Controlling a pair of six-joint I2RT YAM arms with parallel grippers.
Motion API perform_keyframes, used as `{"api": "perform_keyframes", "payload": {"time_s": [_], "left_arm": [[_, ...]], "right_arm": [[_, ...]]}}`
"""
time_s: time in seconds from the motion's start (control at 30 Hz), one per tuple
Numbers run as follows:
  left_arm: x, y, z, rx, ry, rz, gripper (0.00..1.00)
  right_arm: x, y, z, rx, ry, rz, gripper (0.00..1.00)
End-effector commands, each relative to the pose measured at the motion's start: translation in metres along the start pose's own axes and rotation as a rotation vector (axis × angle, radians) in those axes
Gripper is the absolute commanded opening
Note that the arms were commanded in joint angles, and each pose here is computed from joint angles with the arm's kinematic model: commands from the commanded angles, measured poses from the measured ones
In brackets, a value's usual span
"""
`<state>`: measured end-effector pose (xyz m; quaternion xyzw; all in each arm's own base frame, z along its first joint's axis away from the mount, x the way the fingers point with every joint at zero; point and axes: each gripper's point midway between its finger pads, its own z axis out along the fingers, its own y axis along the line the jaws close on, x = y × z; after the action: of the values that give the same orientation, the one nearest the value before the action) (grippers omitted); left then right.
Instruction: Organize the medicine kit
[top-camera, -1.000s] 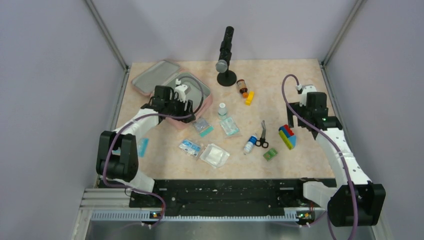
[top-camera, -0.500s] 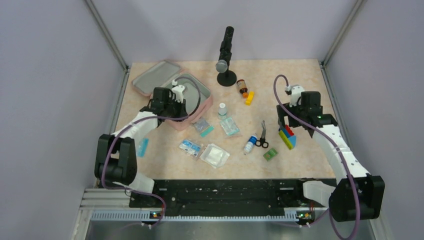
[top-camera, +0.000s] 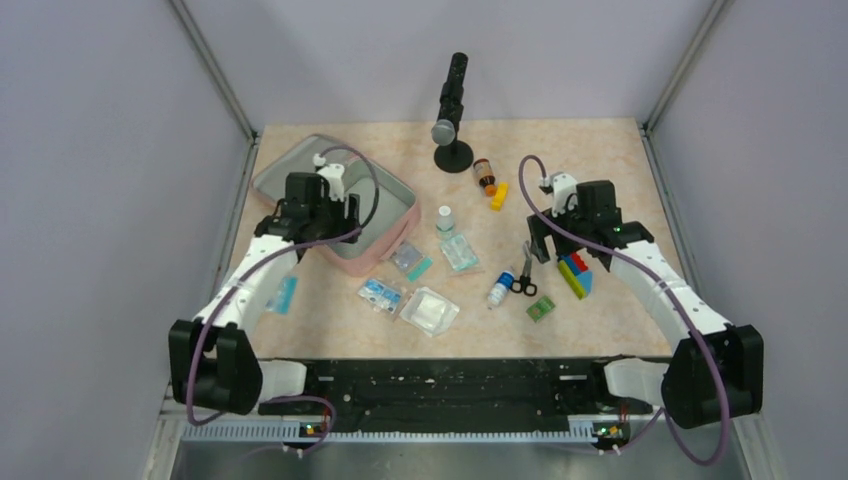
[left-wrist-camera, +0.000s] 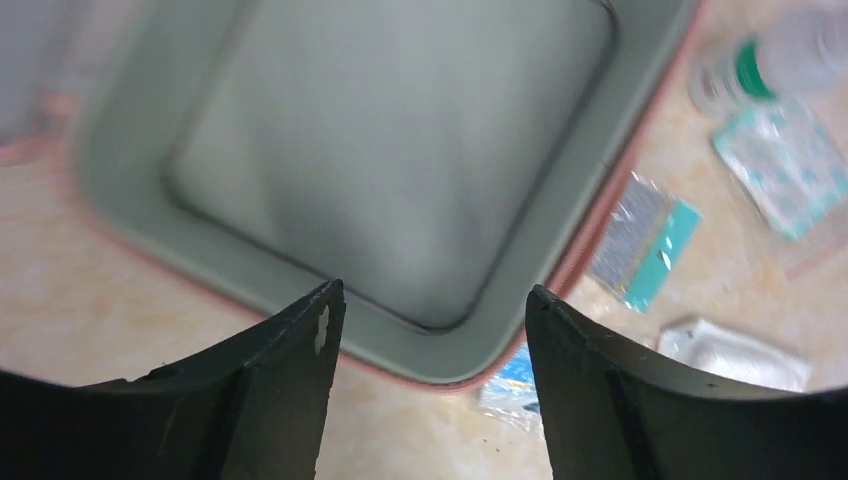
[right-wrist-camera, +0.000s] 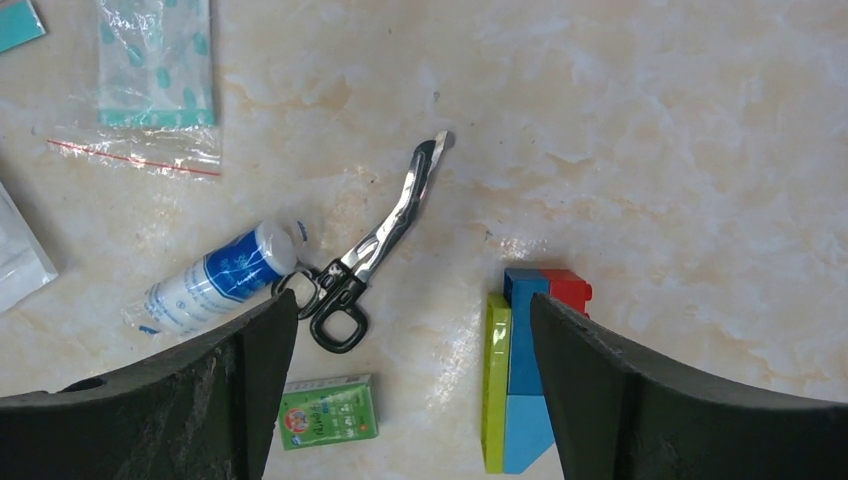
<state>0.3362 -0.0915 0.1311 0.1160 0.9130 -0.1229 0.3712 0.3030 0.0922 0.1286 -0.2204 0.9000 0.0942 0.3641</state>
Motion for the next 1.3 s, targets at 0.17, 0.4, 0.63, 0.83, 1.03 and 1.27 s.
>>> {"api": "perform_keyframes", "payload": {"time_s": [0.17,0.4,0.63,0.83,1.03,1.27], "left_arm": [[0.025,0.132,-0.125,-0.825,-0.053,-0.612,0.97],[0.107,0.183,-0.121,-1.013,0.055,-1.085,0.99],[0.124,0.201,-0.099,-1.028,0.035,-1.189,0.92],[0.159,0.214,-0.096,-1.098,0.061,-1.299,0.77],[0.164,0.231,-0.081,-1.107,0.029,-1.305,0.71],[0.166,0.245,-0.058,-1.067,0.021,-1.286,0.61]], "right_arm": [[-0.037,0.002,0.001,-0.022,-0.066,-0.012,0.84],[-0.051,0.01,0.009,-0.046,-0.051,-0.038,0.84],[-0.054,0.015,0.017,-0.058,-0.019,-0.051,0.84],[-0.054,0.022,0.024,-0.071,-0.006,-0.077,0.84],[-0.049,0.021,0.024,-0.066,0.002,-0.086,0.84],[-0.042,0.02,0.022,-0.053,0.005,-0.094,0.84]]}}
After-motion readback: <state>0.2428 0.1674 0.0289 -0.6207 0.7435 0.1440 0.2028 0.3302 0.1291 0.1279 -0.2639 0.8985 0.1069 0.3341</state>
